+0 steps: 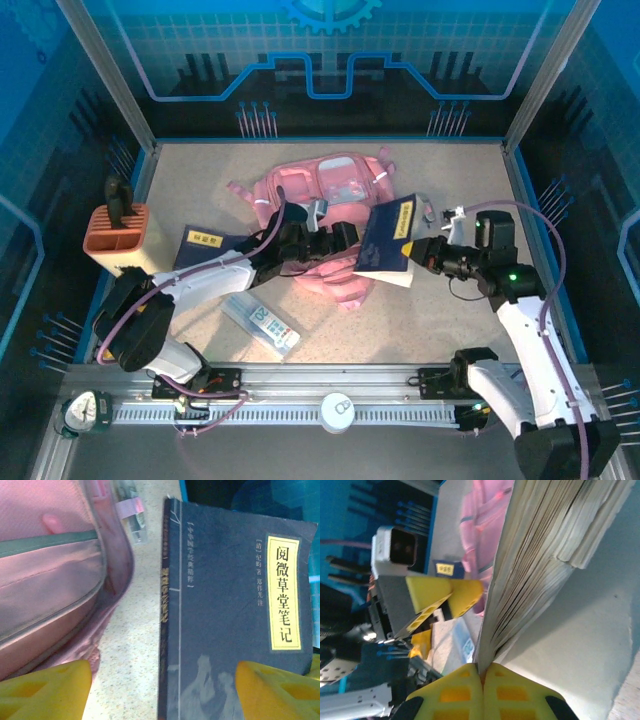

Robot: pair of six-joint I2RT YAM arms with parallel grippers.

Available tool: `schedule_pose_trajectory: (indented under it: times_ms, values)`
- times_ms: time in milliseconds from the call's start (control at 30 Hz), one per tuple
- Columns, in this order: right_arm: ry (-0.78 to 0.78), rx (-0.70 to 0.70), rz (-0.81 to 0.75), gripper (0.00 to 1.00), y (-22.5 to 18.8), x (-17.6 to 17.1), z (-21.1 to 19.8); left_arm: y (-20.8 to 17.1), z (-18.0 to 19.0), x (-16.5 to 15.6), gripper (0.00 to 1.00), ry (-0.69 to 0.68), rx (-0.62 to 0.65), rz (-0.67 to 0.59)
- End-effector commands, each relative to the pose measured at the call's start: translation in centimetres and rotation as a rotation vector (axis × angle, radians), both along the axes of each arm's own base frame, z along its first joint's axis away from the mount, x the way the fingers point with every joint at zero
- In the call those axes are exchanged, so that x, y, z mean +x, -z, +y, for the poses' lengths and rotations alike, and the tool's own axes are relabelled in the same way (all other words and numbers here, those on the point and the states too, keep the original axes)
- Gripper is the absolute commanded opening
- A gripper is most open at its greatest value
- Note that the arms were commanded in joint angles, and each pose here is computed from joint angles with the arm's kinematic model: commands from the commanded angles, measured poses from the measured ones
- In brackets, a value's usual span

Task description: Pack books, pencil case, and school supplies into a backpack

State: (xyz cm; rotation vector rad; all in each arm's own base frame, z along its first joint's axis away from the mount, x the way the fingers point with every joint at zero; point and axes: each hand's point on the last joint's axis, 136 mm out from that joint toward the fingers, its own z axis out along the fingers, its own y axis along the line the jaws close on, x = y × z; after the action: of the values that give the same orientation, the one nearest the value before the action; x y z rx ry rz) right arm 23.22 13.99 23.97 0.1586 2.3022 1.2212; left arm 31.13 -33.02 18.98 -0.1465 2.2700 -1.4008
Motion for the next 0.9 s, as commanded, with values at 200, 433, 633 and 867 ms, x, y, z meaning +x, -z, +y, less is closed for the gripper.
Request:
schedule_pose_trajectory:
  times_ms: [200,433,633,867]
  values:
    - [-0.124,0.178,-0.107,0.00,-2.9,1.4,3.6,-4.8,-0.5,0.1,0.67,0.033,-0.233,-0.052]
    - [-0.102,0.096,-0.057,0.00,0.0,1.6,2.9,-6.0,0.1,-0.1,0.43,0.018,-0.234,-0.090]
    - [-0.099,0.084,-0.058,0.01,0.5,1.9,2.8,-6.2,0.3,-0.2,0.20,0.010,-0.217,-0.095]
    - [-0.108,0.073,-0.052,0.25,0.7,1.9,2.6,-7.0,0.4,0.0,0.03,-0.002,-0.225,-0.109]
